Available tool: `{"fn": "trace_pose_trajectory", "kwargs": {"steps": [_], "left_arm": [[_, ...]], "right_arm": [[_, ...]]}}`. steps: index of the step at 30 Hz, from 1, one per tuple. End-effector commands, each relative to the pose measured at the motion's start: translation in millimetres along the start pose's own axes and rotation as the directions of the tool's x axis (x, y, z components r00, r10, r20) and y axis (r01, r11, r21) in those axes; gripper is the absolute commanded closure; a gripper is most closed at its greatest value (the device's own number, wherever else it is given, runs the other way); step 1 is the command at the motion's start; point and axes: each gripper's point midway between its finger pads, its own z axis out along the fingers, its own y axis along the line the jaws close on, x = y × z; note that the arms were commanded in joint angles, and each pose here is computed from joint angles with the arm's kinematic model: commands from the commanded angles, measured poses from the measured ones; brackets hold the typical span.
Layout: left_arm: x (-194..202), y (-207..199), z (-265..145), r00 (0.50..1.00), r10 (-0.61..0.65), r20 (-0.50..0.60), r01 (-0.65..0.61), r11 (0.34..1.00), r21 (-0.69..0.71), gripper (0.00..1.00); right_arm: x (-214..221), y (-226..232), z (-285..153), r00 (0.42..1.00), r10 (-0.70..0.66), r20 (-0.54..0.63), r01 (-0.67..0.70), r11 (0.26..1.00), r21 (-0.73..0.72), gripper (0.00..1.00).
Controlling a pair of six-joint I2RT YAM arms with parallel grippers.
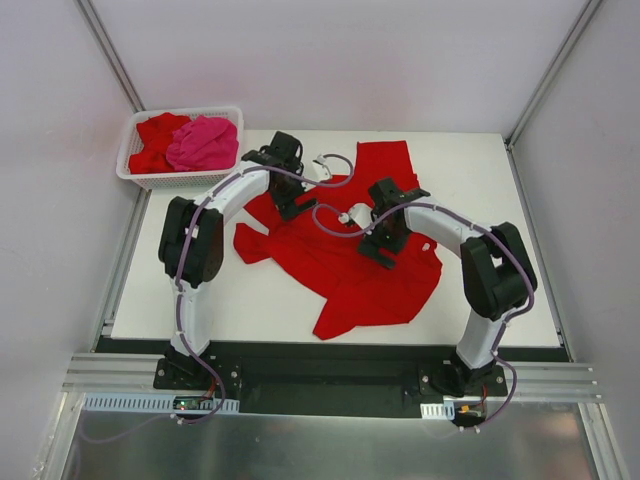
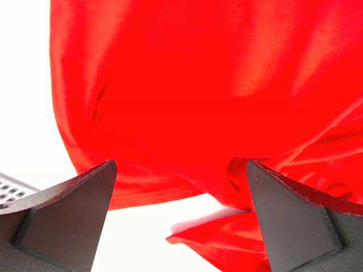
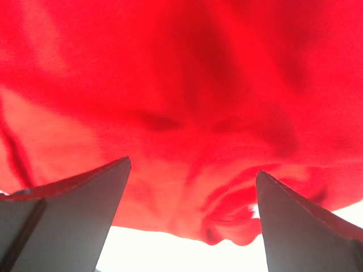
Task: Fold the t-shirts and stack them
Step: Flatten out the tshirt
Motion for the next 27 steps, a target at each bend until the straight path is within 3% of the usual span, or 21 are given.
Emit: {"fn": "trace_pose_trajectory", "kwargs": {"steps": [1,14,21,27], "left_arm": [[-11.6,27.2,-43.6,0.999,-0.018,0.035,0.022,0.995,-0.102,0.01],[-15.2,46.7,-71.5,1.0,0.012,0.029,-0.006,0.981,-0.194,0.01],[-21.8,56.0,-90.5,0.999,0.008,0.042,0.003,0.97,-0.242,0.01],[-21.1,52.4,-106.1,0.999,0.011,0.043,0.0,0.969,-0.249,0.01]], "right_arm": [[28.1,45.6,-10.2,0.999,-0.042,-0.025,0.039,0.994,-0.104,0.04],[42.0,103.8,8.9,0.998,-0.027,-0.053,0.012,0.965,-0.261,0.04],[57.7,140.2,15.8,0.99,-0.048,-0.134,-0.005,0.929,-0.37,0.04],[73.2,150.1,10.5,0.982,-0.052,-0.183,-0.02,0.929,-0.369,0.04]]}}
